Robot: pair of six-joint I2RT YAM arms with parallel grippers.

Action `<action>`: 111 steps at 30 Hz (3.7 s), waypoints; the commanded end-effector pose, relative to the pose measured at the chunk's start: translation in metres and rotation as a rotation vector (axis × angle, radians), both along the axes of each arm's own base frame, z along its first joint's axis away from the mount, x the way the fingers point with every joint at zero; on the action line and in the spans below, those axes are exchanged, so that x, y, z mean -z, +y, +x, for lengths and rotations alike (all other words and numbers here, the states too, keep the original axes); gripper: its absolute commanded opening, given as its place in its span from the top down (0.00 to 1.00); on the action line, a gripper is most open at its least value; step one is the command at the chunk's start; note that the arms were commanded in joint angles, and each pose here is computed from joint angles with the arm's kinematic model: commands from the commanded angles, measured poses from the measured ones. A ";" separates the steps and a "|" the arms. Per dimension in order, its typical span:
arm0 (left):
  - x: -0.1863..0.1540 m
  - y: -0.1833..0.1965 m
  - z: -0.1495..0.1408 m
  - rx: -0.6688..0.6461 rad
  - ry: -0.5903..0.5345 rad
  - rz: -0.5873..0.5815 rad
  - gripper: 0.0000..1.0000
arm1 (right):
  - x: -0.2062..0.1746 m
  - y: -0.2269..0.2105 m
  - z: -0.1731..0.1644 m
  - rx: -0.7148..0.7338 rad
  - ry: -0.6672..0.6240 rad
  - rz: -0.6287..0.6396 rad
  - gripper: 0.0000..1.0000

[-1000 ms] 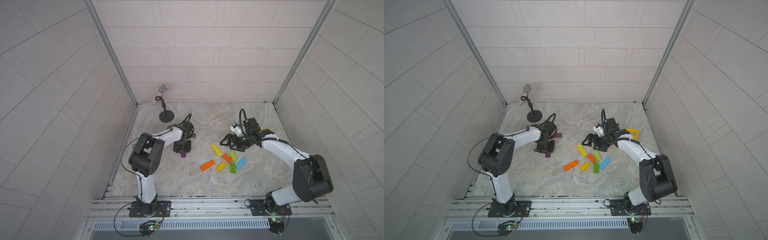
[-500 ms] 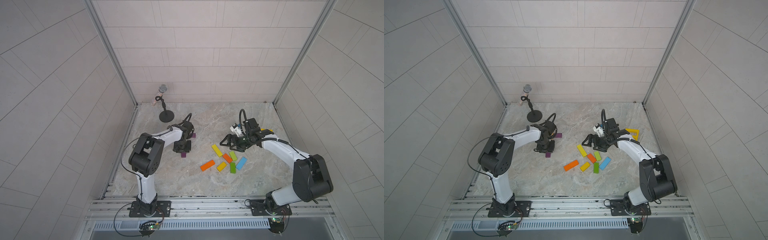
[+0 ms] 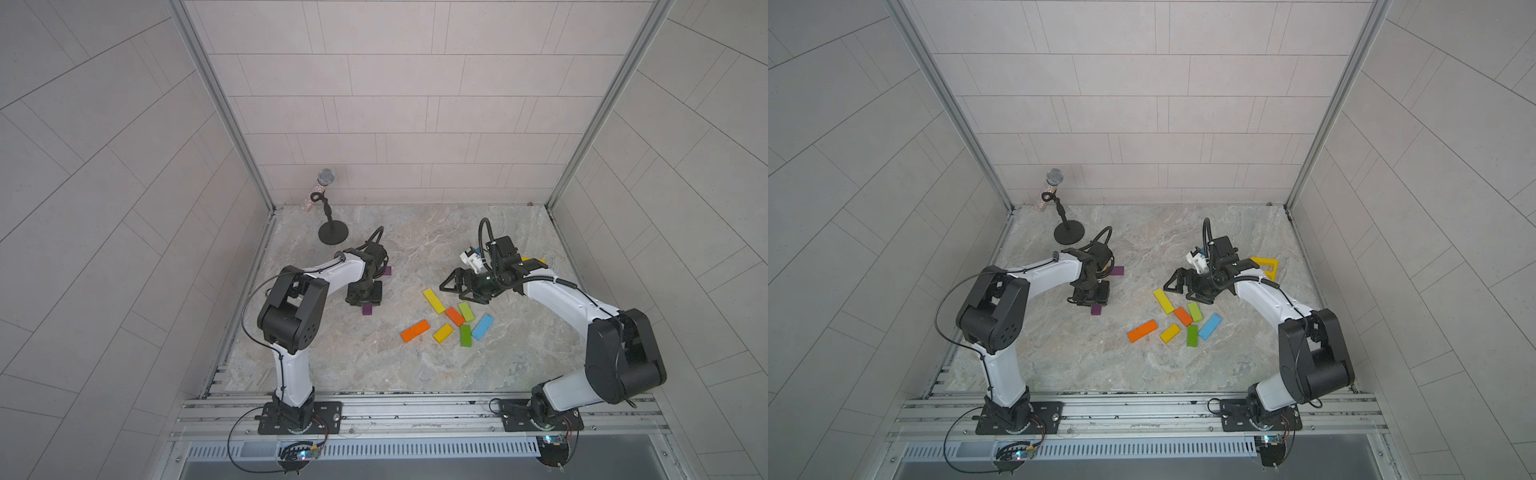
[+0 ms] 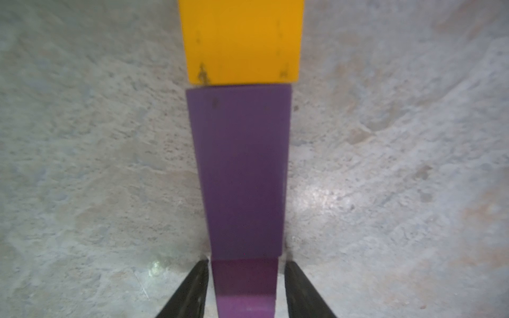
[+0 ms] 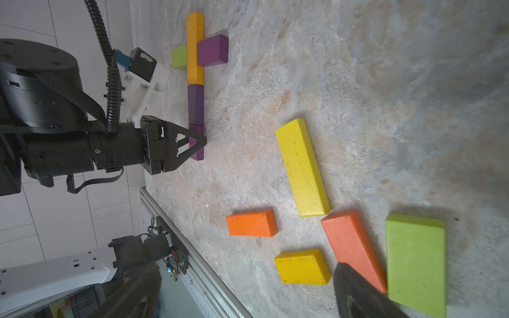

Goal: Assemble the letter t with building blocks
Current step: Assemble the building block at the center of the board, then pick up the building block from the center of the board.

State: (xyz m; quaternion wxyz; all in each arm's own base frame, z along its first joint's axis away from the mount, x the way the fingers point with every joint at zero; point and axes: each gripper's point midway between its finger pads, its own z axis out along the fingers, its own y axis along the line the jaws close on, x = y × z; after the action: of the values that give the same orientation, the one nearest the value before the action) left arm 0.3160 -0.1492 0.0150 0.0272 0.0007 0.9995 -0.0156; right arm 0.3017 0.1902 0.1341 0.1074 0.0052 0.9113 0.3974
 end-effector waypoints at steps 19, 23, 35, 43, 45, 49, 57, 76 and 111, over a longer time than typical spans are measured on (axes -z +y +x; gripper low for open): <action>-0.122 -0.004 -0.019 0.116 -0.345 -0.268 0.38 | -0.029 0.030 -0.034 -0.448 -0.388 -0.489 0.00; -0.142 0.006 -0.052 0.093 -0.449 -0.427 0.37 | -0.030 0.052 -0.043 -0.577 -0.572 -0.539 0.01; -0.152 0.009 -0.100 0.005 -0.461 -0.633 0.36 | 0.011 0.101 -0.071 -0.989 -0.953 -0.524 0.03; -0.134 0.010 -0.102 -0.103 -0.402 -0.676 0.34 | 0.047 0.119 -0.052 -1.175 -1.004 -0.624 0.20; -0.138 0.012 -0.101 -0.094 -0.423 -0.668 0.34 | 0.055 0.120 -0.051 -1.220 -0.997 -0.635 0.24; -0.134 0.018 -0.098 -0.086 -0.430 -0.611 0.33 | 0.069 0.122 -0.055 -1.293 -0.982 -0.619 0.27; -0.137 0.024 -0.089 -0.084 -0.497 -0.582 0.33 | 0.081 0.114 -0.073 -1.417 -0.925 -0.580 0.37; -0.133 0.023 -0.088 -0.107 -0.494 -0.592 0.33 | 0.096 0.113 -0.060 -1.392 -0.905 -0.657 0.38; -0.130 0.023 -0.087 -0.097 -0.497 -0.568 0.33 | 0.116 0.108 -0.079 -1.534 -0.717 -0.595 0.61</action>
State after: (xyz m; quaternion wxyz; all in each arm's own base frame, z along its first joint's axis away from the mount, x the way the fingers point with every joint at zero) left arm 0.2282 -0.1270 0.1454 0.2616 -0.0523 0.9177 -0.2943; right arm 0.2344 0.3046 0.0246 0.1187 -0.7512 0.6447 0.0776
